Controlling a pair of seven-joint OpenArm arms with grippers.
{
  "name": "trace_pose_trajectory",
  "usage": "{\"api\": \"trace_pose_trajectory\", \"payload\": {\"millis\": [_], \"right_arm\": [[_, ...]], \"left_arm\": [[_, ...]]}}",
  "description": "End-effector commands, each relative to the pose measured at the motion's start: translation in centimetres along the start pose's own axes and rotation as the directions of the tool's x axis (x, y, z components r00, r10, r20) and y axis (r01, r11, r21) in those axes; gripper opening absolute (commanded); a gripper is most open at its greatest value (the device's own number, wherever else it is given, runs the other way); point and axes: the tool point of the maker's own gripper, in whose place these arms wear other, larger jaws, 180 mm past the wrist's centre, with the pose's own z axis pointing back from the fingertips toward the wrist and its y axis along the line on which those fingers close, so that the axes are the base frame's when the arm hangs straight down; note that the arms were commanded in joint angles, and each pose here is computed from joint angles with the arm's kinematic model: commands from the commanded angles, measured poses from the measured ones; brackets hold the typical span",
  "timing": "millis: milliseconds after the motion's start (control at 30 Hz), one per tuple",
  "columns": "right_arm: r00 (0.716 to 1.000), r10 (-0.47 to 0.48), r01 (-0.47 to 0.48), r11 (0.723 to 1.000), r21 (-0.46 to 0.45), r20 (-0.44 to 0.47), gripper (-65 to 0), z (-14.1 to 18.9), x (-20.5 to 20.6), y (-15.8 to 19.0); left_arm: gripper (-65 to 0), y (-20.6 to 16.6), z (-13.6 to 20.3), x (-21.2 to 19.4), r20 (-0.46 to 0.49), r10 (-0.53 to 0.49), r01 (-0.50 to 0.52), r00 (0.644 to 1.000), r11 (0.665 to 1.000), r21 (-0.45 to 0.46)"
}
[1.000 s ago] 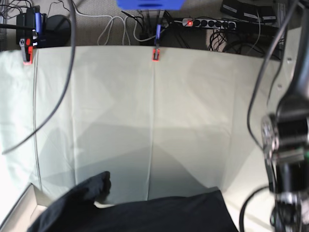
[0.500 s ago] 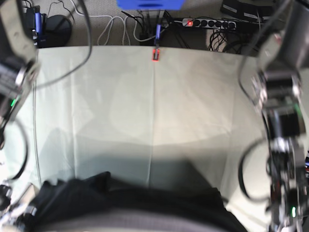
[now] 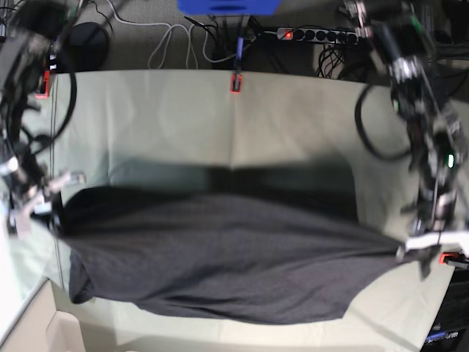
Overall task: Layout the t-shirt on the table in an organized manner, then fold the t-shirt properly
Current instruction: 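Lay the shirt back down with both grippers and pull it flat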
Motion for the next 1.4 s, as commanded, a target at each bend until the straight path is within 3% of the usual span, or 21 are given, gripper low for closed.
{"api": "trace_pose_trajectory", "payload": {"millis": [0,67,200,400,533,733,1000,1133,1367], "right_arm": [[0.998,0.021,-0.022,1.0,0.011,0.063,-63.8,1.0,1.4,0.3],[0.998,0.014,-0.015,1.0,0.022,0.062,-63.8,2.7,0.6,1.0],[0.999,-0.034,0.034,0.999,0.0,-0.039,-63.9,5.3,-3.0,1.4],[0.983,-0.12,0.111,0.992,-0.065,-0.14,-64.0,8.3,-7.5,1.3],[0.969,-0.149,0.128,0.985,-0.113,-0.195,-63.8,10.1,-9.6,0.7],[0.958,-0.148,0.124,0.986,-0.111,-0.247,-63.6,11.3,-11.0,1.0],[0.942,-0.147,0.12,0.987,-0.105,-0.302,-63.6,12.5,-12.5,1.4],[0.947,-0.145,0.12,0.987,-0.105,-0.286,-63.5,12.1,-12.0,1.3],[0.987,-0.119,0.109,0.989,-0.098,-0.107,-63.5,7.3,-6.3,0.3]], "left_arm": [[-64.9,0.3,0.8,1.3,0.053,-0.01,0.01,0.999,1.0,0.004],[-64.9,1.6,2.1,0.5,0.039,-0.017,0.015,0.999,0.999,0.031],[-64.9,4.5,4.0,-1.2,-0.004,-0.037,0.037,0.999,0.995,0.092],[-64.9,9.0,5.9,-1.9,-0.03,0.108,-0.102,0.994,0.983,0.149],[-64.9,11.3,6.6,-2.4,-0.045,0.153,-0.142,0.987,0.972,0.187],[-64.9,13.2,6.4,-5.3,-0.109,0.188,-0.157,0.976,0.957,0.245],[-64.9,13.5,6.6,-5.1,-0.103,0.186,-0.156,0.977,0.956,0.249],[-64.9,13.4,6.6,-5.0,-0.102,0.186,-0.156,0.977,0.956,0.248],[-64.9,13.2,6.3,-4.8,-0.095,0.188,-0.161,0.978,0.957,0.242]]}}
